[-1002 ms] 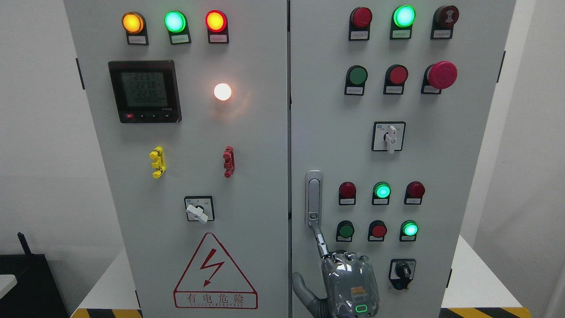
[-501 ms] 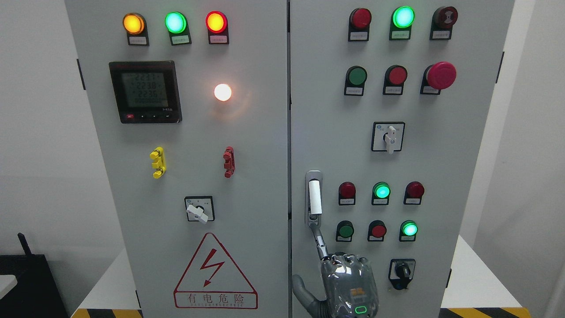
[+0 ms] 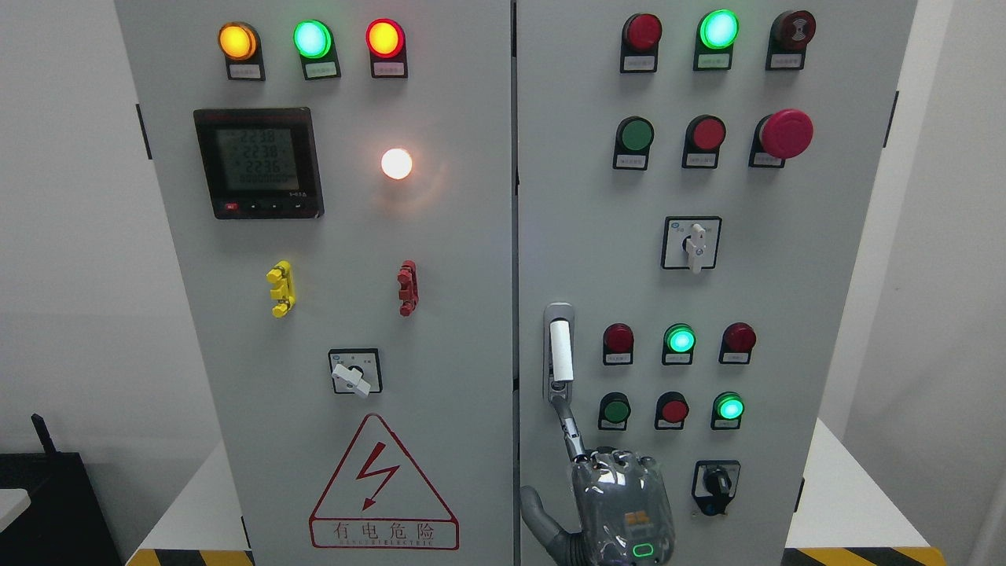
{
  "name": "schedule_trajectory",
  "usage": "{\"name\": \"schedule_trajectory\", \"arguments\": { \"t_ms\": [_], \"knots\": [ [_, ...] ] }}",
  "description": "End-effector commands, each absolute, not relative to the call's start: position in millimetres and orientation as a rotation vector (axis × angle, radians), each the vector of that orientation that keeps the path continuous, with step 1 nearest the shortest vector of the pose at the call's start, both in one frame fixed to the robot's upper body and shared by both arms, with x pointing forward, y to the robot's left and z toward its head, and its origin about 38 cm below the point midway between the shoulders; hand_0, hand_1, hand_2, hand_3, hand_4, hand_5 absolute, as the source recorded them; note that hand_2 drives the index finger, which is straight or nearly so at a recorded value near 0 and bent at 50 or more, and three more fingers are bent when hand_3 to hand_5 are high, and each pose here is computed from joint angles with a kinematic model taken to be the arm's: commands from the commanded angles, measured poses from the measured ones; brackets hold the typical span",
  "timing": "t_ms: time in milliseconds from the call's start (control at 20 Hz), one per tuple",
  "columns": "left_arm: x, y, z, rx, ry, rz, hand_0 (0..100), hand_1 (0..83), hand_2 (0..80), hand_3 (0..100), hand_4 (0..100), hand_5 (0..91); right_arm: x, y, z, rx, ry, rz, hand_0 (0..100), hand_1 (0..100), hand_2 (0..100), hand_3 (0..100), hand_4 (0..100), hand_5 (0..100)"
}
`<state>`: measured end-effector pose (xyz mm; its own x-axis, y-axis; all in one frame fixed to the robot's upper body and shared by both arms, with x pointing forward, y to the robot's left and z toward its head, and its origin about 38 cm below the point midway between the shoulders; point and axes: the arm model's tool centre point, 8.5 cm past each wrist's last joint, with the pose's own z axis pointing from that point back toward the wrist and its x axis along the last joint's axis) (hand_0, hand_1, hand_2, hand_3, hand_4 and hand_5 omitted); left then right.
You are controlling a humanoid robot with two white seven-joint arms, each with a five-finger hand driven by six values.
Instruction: Release door handle
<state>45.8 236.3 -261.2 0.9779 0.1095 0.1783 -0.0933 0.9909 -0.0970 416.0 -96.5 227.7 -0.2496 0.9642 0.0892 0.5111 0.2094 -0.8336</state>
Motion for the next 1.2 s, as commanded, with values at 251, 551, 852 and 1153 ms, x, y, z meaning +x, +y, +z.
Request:
{"name": "schedule_trajectory", "arguments": {
  "t_ms": [251,551,852,1153],
  "knots": [
    [40,236,-261,-0.088,-0.165,0.115,12,38.9,0.0,0,0,0.0,411,-98,235,-1.390,-1.915,0.861,33,30,0,100,96,100],
    [40,236,-261,-0.088,-0.165,0.115,12,38.9,0.0,0,0,0.0,396,-107,231,-1.365,-1.976,0.797,46,27,62,100,89,95],
    [40,236,-261,-0.088,-0.165,0.115,12,38.9,0.0,0,0,0.0,402,-111,247,-1.400,-1.992,0.758,45,12,83,100,88,91],
    [40,236,-261,-0.088,-0.165,0.115,12,38.9,0.0,0,0,0.0,403,-114,256,-1.420,-1.995,0.735,40,11,95,100,91,96]
  ]
}}
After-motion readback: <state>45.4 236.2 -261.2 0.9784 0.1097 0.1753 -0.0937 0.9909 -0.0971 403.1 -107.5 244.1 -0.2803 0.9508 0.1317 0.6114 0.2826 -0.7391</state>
